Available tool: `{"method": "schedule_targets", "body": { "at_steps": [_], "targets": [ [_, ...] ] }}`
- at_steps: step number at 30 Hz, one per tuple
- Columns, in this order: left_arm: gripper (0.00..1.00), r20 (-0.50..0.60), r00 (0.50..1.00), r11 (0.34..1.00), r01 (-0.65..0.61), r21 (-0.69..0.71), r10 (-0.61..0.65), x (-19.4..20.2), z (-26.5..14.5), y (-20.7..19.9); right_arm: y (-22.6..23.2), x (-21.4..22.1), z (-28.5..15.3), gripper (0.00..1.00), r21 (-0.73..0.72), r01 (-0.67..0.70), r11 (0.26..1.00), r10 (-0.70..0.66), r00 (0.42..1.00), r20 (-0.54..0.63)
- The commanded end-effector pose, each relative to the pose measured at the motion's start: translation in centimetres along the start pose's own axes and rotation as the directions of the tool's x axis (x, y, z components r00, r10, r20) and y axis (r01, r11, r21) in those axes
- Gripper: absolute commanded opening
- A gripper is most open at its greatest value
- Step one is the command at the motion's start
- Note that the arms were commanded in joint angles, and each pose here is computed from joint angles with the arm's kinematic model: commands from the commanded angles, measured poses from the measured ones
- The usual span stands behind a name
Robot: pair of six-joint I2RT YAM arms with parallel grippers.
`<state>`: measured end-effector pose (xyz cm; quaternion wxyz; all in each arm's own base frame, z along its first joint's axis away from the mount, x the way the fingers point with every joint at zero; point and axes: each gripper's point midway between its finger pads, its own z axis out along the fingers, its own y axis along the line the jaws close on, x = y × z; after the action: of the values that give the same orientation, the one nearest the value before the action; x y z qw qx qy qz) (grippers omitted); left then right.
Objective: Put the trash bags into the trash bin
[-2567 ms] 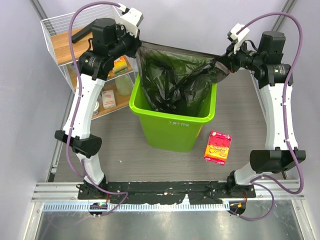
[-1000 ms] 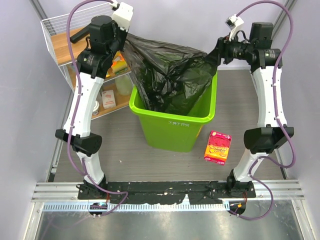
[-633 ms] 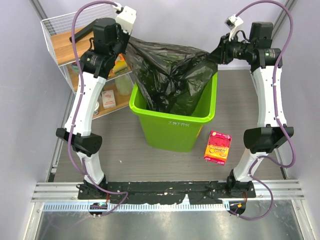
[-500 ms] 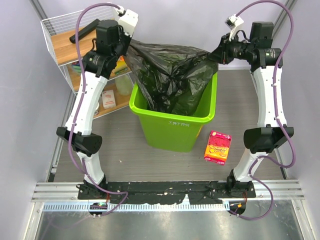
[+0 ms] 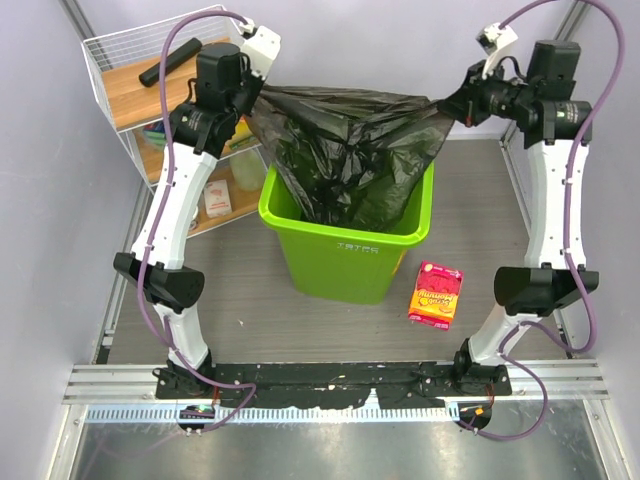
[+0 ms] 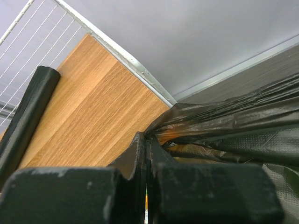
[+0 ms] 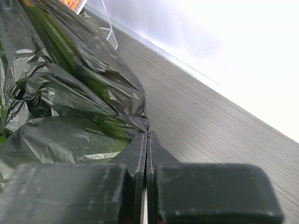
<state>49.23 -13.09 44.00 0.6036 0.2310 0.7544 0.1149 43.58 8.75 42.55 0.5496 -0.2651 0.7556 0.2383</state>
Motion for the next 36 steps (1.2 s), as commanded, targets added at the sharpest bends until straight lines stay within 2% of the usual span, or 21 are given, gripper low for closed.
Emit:
{"method": "schedule_targets", "body": {
  "at_steps": [1, 14, 36],
  "targets": [
    [0.0, 0.004, 0.999, 0.999, -0.04, 0.033, 0.04, -0.2, -1.0, -0.2, 0.7, -1.9, -3.3, 0.01, 0.034, 0.08, 0.996, -0.082, 0.995, 0.056],
    [0.0, -0.093, 0.984, 0.98, -0.14, 0.144, 0.154, 3.1, -0.3, -3.6, 0.3, 2.0, -4.4, 0.01, 0.05, 0.107, 0.993, -0.106, 0.994, -0.033],
    [0.0, -0.148, 0.968, 0.954, -0.159, 0.252, 0.201, 7.2, -1.1, -6.7, 0.0, 9.5, -4.6, 0.01, 0.046, 0.1, 0.994, -0.092, 0.983, -0.157]
  ]
}}
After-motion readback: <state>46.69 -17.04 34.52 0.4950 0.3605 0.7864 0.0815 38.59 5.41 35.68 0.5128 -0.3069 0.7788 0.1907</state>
